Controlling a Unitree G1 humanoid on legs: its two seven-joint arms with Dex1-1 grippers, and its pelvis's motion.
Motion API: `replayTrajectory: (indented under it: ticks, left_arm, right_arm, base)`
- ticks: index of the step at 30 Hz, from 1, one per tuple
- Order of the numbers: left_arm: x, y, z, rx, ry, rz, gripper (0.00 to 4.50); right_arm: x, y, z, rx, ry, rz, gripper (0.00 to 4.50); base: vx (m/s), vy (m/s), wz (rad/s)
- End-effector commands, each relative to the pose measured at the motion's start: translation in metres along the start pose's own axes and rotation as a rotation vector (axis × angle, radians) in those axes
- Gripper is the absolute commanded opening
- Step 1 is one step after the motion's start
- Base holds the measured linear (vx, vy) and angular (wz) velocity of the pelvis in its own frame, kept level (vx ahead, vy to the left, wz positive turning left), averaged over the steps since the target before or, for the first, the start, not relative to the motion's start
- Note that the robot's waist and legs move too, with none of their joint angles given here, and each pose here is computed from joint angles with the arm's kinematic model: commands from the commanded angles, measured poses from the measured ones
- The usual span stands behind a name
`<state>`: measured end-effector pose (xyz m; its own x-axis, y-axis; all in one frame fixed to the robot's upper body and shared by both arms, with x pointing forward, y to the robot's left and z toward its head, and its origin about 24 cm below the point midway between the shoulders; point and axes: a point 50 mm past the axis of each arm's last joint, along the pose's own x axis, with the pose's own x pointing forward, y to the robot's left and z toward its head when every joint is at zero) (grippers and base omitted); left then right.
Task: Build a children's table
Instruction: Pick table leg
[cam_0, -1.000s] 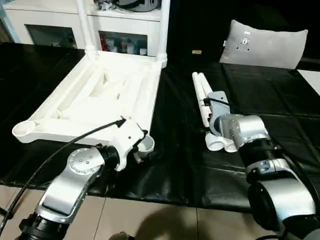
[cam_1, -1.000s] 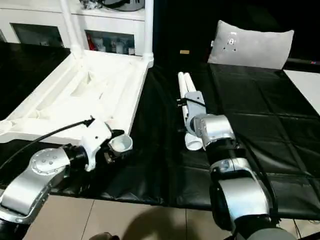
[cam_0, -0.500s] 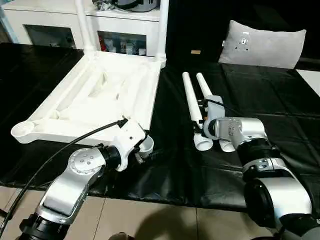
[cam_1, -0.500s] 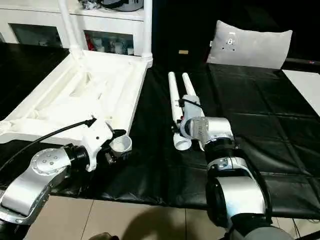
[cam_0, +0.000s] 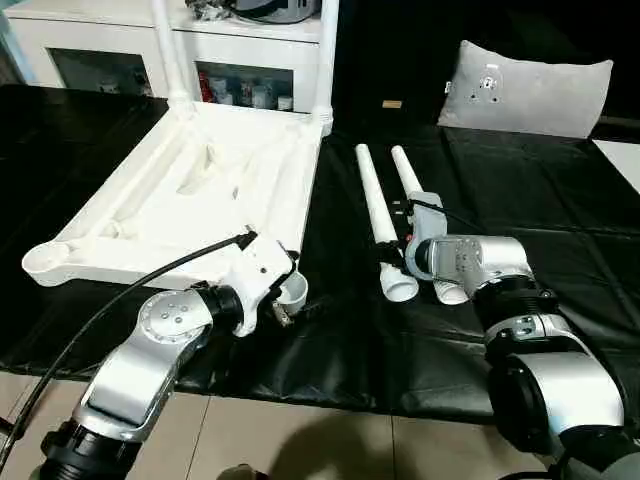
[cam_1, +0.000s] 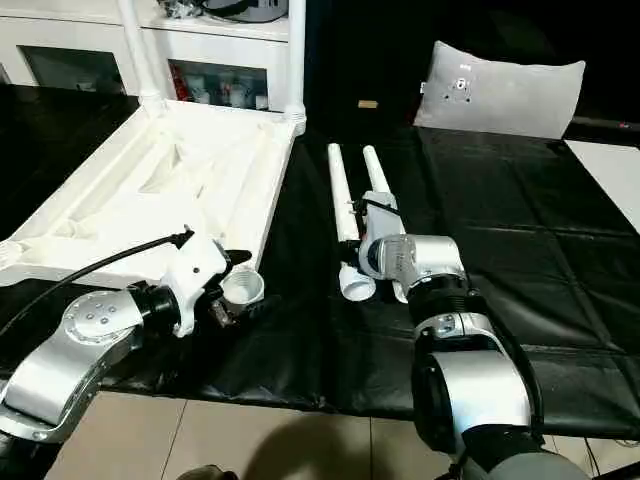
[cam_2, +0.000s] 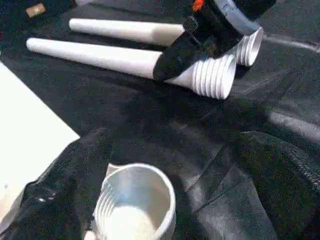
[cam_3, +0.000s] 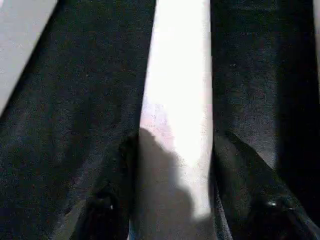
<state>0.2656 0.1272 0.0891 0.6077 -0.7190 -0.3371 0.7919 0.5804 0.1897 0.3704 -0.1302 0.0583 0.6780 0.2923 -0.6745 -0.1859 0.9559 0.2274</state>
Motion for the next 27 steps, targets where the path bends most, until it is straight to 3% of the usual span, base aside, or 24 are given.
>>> replayTrajectory:
  ticks: [1, 4, 9, 12, 15, 17, 21, 27]
  left_arm:
    - [0.001, 0.002, 0.003, 0.022, -0.006, -0.001, 4.5]
    - [0.003, 0.003, 0.003, 0.026, -0.011, 0.011, 4.5]
    - [0.002, 0.007, 0.006, 0.022, -0.034, 0.055, 4.5]
    - [0.003, 0.019, 0.015, 0.004, -0.087, 0.139, 4.5]
    - [0.006, 0.031, 0.028, -0.049, -0.156, 0.209, 4.5]
    - [0.013, 0.044, 0.053, -0.23, -0.301, 0.256, 4.5]
    - [0.018, 0.049, 0.07, -0.349, -0.401, 0.255, 4.5]
    - [0.033, 0.05, 0.105, -0.611, -0.574, 0.098, 4.5]
  right_arm:
    - [0.0, -0.007, 0.002, -0.05, -0.091, -0.037, 1.98]
    - [-0.001, -0.012, 0.001, -0.057, -0.115, -0.072, 1.91]
    - [-0.008, -0.009, 0.008, -0.035, -0.214, 0.031, 1.88]
    - [-0.021, -0.002, 0.023, 0.038, -0.389, 0.172, 1.87]
    - [-0.033, 0.003, 0.028, 0.08, -0.499, 0.311, 1.86]
    - [-0.053, 0.01, 0.026, 0.12, -0.621, 0.537, 1.86]
    - [-0.066, 0.014, 0.022, 0.136, -0.679, 0.678, 1.86]
    - [-0.084, 0.017, 0.016, 0.179, -0.743, 0.878, 1.86]
  base:
    - [0.0, 0.0, 0.0]
    - [0.0, 0.0, 0.0]
    - [0.0, 0.0, 0.0]
    - [0.0, 0.0, 0.0]
    - [0.0, 0.0, 0.0]
    - [0.0, 0.0, 0.0]
    - [0.0, 0.0, 0.0]
    - [0.0, 0.0, 0.0]
